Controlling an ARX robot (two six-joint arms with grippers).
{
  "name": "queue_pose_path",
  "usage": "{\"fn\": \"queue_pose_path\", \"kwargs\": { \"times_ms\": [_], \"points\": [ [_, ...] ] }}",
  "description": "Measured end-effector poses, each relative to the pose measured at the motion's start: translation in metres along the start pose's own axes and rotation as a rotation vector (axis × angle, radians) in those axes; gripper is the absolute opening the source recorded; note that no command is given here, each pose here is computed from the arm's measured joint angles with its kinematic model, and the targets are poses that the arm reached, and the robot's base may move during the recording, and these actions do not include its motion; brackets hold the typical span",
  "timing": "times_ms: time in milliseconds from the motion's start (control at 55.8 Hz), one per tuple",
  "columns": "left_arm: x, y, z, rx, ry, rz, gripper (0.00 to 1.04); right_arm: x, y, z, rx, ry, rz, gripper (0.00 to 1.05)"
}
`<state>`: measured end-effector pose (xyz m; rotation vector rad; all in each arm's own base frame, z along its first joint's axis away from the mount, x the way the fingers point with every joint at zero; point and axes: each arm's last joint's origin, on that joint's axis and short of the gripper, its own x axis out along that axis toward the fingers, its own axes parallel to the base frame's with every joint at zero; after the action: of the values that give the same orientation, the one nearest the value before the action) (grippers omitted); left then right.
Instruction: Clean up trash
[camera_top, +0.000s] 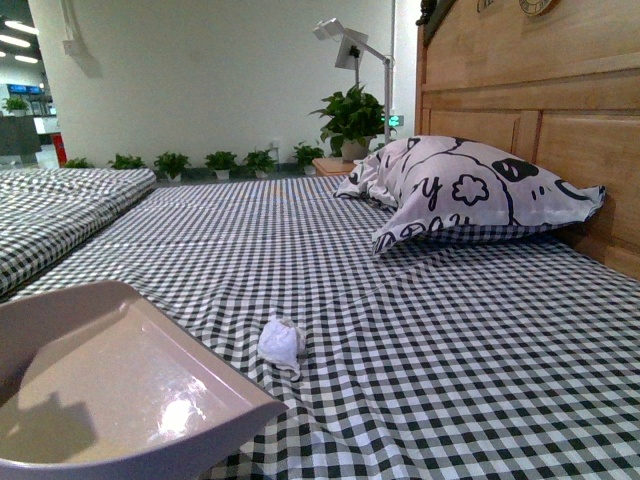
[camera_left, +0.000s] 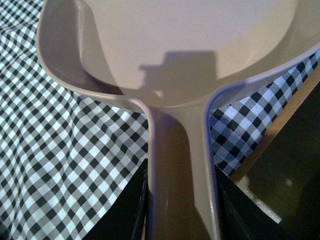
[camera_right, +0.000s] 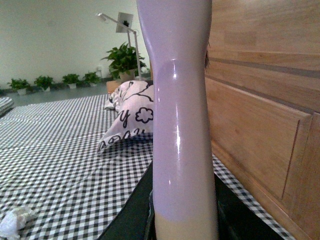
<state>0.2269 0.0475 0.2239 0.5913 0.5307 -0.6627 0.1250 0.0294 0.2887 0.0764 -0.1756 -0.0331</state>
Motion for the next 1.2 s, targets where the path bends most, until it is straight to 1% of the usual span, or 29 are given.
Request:
{"fn": "queue_pose_path", "kwargs": {
  "times_ms": [520,699,897,1202],
  "points": [
    [0.041,0.005,-0.011,0.026,0.015,-0.069,0.28,0.000,0.000,0.000,0.000,0.000,0.000,0.20],
    [0.053,0.008,-0.011,0.034,0.018,-0.085,0.28,0.000,0.000,0.000,0.000,0.000,0.000,0.20],
    [0.061,0.014,-0.008,0.043,0.015,-0.086,0.28,0.000,0.000,0.000,0.000,0.000,0.000,0.20],
    [0.063,0.013,-0.009,0.032,0.033,-0.112,0.28,0.000,0.000,0.000,0.000,0.002,-0.002,0.20]
  ]
}}
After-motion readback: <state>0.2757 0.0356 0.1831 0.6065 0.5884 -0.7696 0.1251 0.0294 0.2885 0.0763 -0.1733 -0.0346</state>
